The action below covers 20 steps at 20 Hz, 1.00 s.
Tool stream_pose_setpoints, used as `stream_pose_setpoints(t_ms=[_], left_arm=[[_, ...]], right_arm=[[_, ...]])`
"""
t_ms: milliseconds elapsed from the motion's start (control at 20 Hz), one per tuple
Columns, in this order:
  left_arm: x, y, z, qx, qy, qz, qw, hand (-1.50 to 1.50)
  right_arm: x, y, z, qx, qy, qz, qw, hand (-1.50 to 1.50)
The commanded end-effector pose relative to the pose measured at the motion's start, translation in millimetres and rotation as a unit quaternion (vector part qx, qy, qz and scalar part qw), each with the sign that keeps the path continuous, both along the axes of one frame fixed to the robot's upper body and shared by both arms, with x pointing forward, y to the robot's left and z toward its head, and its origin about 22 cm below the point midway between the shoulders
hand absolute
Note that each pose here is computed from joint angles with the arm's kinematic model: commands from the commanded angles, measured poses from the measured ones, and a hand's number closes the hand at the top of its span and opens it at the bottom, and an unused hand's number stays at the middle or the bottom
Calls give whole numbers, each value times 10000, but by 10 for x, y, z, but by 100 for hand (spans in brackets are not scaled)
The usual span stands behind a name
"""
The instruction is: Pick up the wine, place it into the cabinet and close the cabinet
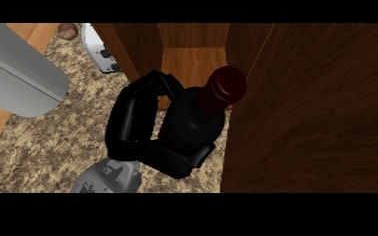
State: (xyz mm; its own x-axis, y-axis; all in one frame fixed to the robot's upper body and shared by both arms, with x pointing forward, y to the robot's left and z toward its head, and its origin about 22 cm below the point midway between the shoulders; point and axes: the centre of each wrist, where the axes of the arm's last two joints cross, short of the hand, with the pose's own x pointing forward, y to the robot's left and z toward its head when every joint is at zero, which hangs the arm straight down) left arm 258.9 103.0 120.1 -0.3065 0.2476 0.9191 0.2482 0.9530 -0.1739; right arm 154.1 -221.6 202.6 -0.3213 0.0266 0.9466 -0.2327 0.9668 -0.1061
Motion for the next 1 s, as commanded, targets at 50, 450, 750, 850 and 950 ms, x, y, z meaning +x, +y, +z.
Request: stream_pose_setpoints(t_ms=[50, 450, 750, 850, 950], left_arm=[[96, -241, -36, 195, -139, 242, 9994, 150], [232, -456, 130, 212, -136, 539, 9982, 150], [227, -505, -76, 359, -25, 576, 9977, 150], [421, -479, 68, 236, -15, 642, 9977, 150], [326, -450, -56, 84, 31, 656, 9978, 150]], right_arm=[[-365, 42, 190, 250, -180, 356, 9989, -150], [-156, -25, 135, 322, -175, 308, 9989, -150], [-165, -12, 64, 179, -264, 266, 9991, -150], [-372, -7, 98, 125, -273, 287, 9991, -150], [-234, -141, 73, 113, -175, 270, 9994, -150]])
